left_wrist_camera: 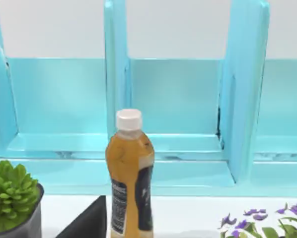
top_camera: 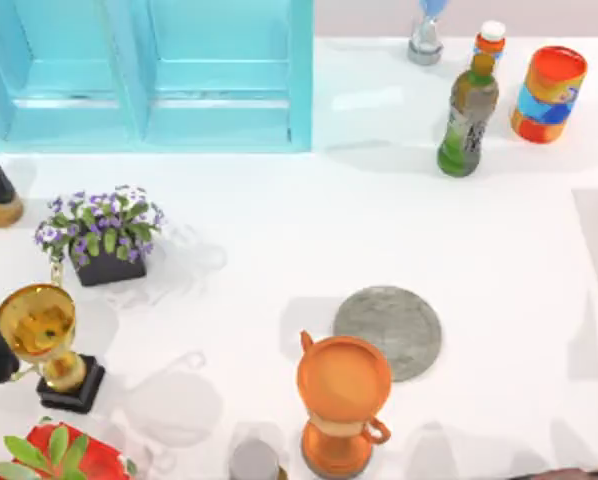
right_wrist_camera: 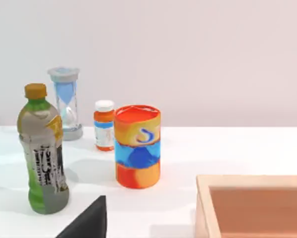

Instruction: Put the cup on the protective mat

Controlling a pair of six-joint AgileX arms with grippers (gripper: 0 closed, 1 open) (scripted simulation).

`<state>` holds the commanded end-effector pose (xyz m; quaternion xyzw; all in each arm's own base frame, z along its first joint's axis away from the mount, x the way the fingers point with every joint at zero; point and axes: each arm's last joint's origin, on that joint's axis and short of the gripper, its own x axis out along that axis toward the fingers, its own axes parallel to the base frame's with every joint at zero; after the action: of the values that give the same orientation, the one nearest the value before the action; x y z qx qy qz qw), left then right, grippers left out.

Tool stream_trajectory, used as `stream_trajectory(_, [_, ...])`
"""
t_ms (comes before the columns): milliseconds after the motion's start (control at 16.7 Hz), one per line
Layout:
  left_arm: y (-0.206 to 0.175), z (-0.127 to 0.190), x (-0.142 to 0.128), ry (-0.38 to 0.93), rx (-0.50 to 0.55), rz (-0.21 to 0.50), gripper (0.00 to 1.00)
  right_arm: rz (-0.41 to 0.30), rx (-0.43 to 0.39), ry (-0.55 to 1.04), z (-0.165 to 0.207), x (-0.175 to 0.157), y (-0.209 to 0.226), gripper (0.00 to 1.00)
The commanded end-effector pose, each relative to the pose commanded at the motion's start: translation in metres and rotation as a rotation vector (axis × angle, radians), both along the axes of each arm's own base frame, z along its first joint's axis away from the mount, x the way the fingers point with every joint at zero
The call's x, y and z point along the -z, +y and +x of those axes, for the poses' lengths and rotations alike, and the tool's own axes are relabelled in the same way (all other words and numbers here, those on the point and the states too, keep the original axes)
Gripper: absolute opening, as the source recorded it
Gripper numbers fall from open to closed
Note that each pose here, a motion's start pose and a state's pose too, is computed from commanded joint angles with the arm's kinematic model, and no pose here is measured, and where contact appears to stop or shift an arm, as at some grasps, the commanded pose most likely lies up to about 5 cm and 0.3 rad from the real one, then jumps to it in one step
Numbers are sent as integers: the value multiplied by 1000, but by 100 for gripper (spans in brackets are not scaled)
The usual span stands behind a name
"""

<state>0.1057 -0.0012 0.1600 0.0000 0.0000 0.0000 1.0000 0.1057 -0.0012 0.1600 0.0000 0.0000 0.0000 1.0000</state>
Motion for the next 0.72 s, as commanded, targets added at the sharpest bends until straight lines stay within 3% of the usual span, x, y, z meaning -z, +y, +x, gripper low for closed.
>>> stream_trajectory(180, [0, 0, -1, 6, -3, 10, 100, 0, 0, 0, 0, 0, 0, 100])
stream_trajectory(300, [2, 0, -8, 35, -16, 59, 100, 0, 0, 0, 0, 0, 0, 100])
stream_trajectory(480, [6, 2, -26, 128, -45, 195, 100, 0, 0, 0, 0, 0, 0, 100])
stream_trajectory(720, [16, 13, -57, 343, -56, 453, 100, 0, 0, 0, 0, 0, 0, 100])
